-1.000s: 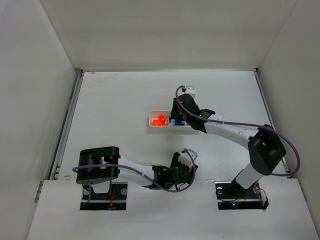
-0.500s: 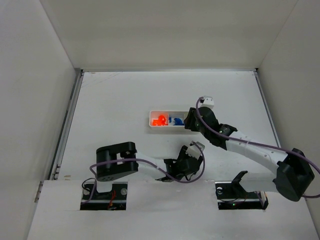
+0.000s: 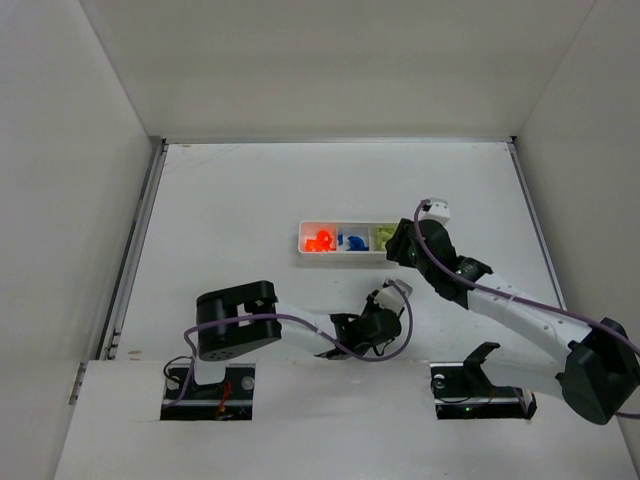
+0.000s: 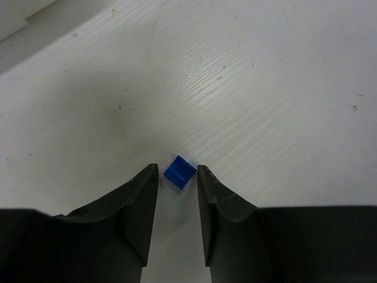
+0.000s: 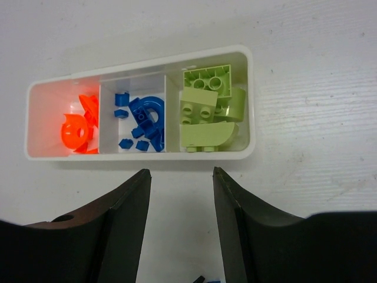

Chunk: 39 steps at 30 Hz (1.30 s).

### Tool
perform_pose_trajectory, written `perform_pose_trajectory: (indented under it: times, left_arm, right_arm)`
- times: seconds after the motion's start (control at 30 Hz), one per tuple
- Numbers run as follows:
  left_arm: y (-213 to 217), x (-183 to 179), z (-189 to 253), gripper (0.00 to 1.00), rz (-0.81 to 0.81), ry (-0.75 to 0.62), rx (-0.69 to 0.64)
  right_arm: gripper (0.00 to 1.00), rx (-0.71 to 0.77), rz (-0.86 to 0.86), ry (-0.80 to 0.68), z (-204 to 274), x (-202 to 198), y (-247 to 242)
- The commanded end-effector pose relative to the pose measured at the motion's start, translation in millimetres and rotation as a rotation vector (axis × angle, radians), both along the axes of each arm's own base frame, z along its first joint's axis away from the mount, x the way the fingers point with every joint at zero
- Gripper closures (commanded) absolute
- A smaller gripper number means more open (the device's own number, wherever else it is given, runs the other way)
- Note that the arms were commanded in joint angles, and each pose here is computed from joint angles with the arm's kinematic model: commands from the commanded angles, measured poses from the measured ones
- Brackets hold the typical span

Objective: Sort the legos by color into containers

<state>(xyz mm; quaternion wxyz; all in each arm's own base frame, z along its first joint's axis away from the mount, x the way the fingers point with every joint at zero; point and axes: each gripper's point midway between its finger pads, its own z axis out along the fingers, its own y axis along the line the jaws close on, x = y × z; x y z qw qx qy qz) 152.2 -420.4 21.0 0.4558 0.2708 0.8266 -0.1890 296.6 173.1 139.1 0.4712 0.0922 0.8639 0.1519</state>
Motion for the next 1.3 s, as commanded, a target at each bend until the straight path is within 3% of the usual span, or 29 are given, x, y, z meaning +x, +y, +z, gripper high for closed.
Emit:
perform_pose_trajectory:
  times: [0.0, 0.3, 0.73, 0.87, 1.27]
  left_arm:
    - [2, -10, -5, 0.72, -0.036, 0.025, 0.037]
    - [6, -9, 4, 0.84, -0.027, 0.014, 0.022]
    - [28, 12, 61, 0.83, 0.062, -0.050, -0.081]
    - [42, 35, 82, 0.83, 0.126, -0.063, -0.136]
    - [72, 150, 150, 0.82, 0.323, -0.114, -0.296]
  right_arm:
    - [0.48, 0.053, -0.019, -0.049, 16, 8, -1]
    - [0.48, 0.062, -0.039, -0.059, 16, 5, -12]
    - [0.48, 0.069, -0.074, -0.059, 10, -3, -29]
    - [0.48, 0.072, -0.098, -0.053, 6, -6, -39]
    - [0.48, 0.099, -0.157, -0.035, -8, -17, -56]
